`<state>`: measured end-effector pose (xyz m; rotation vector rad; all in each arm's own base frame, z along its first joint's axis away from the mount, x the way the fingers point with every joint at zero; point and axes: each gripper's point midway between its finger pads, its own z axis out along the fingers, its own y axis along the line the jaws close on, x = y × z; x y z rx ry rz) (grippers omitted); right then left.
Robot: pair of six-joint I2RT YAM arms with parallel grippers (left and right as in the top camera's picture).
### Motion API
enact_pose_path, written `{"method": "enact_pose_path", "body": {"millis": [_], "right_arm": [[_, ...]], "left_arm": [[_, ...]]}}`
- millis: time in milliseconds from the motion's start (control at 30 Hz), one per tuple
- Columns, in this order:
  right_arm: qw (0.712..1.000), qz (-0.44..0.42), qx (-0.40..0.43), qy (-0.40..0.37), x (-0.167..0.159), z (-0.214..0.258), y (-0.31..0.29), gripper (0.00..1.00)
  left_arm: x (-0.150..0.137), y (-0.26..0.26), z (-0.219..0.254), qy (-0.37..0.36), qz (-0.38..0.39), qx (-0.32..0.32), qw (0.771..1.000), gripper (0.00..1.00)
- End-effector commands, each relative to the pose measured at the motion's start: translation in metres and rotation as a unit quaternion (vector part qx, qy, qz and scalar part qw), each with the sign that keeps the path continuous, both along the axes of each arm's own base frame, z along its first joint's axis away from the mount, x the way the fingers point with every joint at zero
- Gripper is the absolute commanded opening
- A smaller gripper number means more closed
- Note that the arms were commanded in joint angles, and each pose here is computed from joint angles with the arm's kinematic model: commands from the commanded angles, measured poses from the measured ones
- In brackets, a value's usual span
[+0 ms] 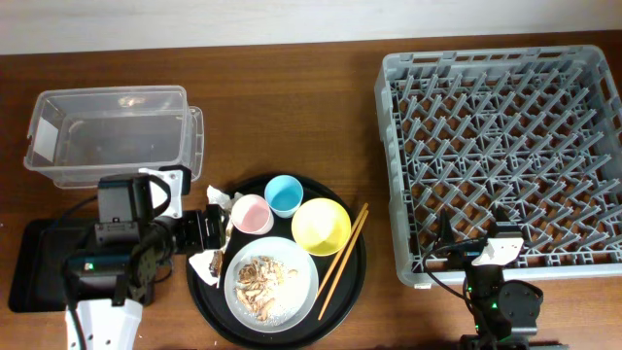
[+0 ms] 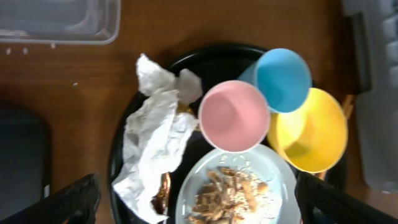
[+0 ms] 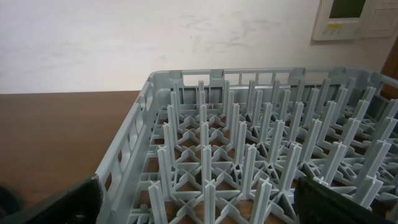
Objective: Sort waste into correct bins and load items into the dishwasher rack
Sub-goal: 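Reach the left gripper to the white tissue and grasp it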
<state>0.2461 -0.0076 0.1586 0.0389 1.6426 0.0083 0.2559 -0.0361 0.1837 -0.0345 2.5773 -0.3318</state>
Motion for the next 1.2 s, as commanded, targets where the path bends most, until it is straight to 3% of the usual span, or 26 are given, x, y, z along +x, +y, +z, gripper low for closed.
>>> {"method": "enact_pose_path", "body": {"millis": [0,133,267,333,467,500,533,767,900,1000,1167], "right_arm": [[1.000,-0.008,0.002,0.002,0.000,-0.002,-0.003,0.99],[1.000,-0.008,0.002,0.002,0.000,-0.002,-0.003,0.99],[1.000,-0.008,0.002,0.002,0.000,-0.002,-0.003,0.99],[1.000,-0.008,0.002,0.002,0.000,-0.002,-0.003,0.99],[1.000,-0.008,0.002,0.002,0.000,-0.002,-0.003,0.99],[1.000,-0.008,0.002,0.002,0.000,-0.002,-0.003,0.99],[1.000,-0.008,0.002,0.002,0.000,-0.002,-0.003,0.99],[1.000,-0.008,0.002,0.002,0.000,-0.002,-0.003,0.99],[1.000,-0.008,0.002,0.002,0.000,-0.002,-0.003,0.99],[1.000,-0.008,0.002,0.002,0.000,-0.002,-0.003,0.99],[1.000,-0.008,0.002,0.002,0.000,-0.002,-0.003,0.99]], "left_arm": [[0.008,0.007,0.001,0.004,0.017,0.013,1.000,0.99],[0.001,-0.015,-0.005,0.034,-0.016,-0.044,0.998,0.99],[-0.014,0.013,-0.034,0.111,0.034,0.025,0.993,0.99],[-0.019,0.034,-0.042,0.140,0.117,0.057,0.982,0.99],[-0.021,0.029,-0.044,0.151,0.138,0.030,0.978,0.98],[-0.022,0.026,-0.046,0.158,0.134,0.023,0.978,0.83],[-0.025,0.025,-0.052,0.166,0.133,0.023,0.977,0.76],[-0.036,0.025,-0.090,0.216,0.127,0.033,0.968,0.76],[-0.026,0.025,-0.111,0.233,0.126,0.034,0.964,0.76],[-0.011,0.025,-0.120,0.225,0.127,0.033,0.966,0.63],[0.003,0.024,-0.128,0.214,0.126,0.030,0.968,0.56]]}}
